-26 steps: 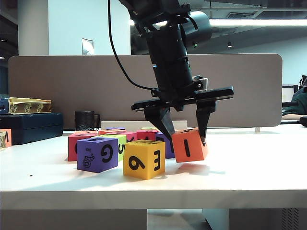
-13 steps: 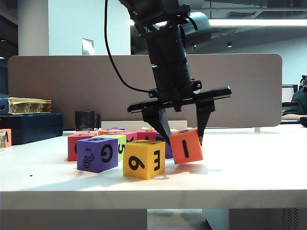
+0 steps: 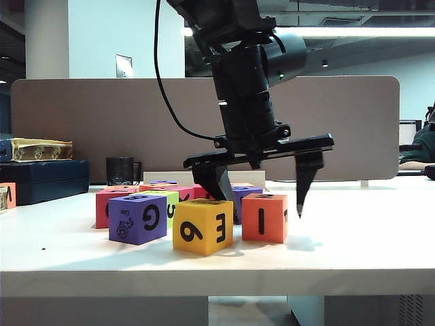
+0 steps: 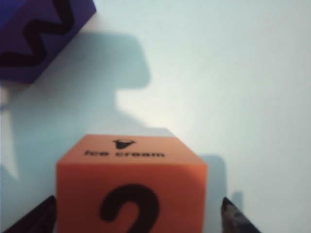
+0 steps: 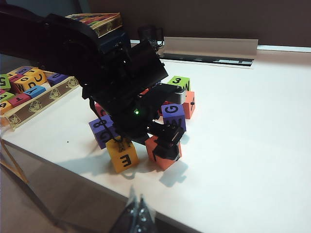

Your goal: Select the appropriate blocks from the scattered letter blocks on the table and arrange them in a row to spell out "23".

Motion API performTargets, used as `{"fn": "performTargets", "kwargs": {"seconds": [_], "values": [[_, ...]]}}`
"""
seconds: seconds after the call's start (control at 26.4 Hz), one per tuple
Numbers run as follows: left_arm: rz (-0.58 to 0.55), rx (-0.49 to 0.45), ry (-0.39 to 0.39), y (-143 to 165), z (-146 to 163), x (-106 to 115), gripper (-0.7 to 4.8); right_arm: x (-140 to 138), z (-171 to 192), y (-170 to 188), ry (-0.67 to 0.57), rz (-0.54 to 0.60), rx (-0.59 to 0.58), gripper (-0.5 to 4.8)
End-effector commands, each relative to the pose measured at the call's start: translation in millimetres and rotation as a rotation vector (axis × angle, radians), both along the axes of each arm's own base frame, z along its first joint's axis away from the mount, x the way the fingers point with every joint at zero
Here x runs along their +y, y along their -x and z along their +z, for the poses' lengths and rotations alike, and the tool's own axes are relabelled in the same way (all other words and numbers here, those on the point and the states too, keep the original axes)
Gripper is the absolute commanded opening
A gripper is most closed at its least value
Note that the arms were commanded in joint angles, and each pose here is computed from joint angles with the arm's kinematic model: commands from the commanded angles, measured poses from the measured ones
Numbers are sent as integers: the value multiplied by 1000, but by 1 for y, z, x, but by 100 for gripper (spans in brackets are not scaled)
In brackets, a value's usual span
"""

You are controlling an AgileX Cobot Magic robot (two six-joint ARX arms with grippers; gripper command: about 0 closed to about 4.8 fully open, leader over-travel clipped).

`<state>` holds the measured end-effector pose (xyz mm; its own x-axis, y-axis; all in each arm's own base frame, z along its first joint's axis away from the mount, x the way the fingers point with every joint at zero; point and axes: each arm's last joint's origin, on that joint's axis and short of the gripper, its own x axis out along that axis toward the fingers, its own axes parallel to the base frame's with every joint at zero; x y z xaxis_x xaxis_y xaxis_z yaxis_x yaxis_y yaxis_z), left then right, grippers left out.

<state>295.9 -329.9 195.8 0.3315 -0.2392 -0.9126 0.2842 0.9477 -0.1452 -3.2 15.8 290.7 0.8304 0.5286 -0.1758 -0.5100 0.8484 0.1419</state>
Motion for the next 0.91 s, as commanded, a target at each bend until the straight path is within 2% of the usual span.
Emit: {"fn": "performTargets", "kwargs": {"seconds": [0.04, 0.3, 0.42, 0.57, 0.72, 0.83, 0.91], "values": [[-61, -15, -23, 0, 6, 0, 414, 0, 2, 3, 3, 0, -29, -1], [-218, -119, -144, -7, 49, 5, 414, 0, 2, 3, 3, 0, -29, -1], [-312, -64, -275, -2, 63, 15, 414, 0, 1, 3, 3, 0, -25, -1], [-344, 81, -380, 5, 60, 32, 414, 0, 1, 3, 4, -1, -25, -1], [-340, 86, -375, 3, 59, 33, 414, 0, 1, 3, 3, -1, -25, -1], [-368, 149, -307, 6, 58, 32, 414, 0, 1, 3, 4, -1, -26, -1], [-374, 163, -305, 7, 58, 32, 413, 0, 1, 3, 4, -1, -26, -1]]}}
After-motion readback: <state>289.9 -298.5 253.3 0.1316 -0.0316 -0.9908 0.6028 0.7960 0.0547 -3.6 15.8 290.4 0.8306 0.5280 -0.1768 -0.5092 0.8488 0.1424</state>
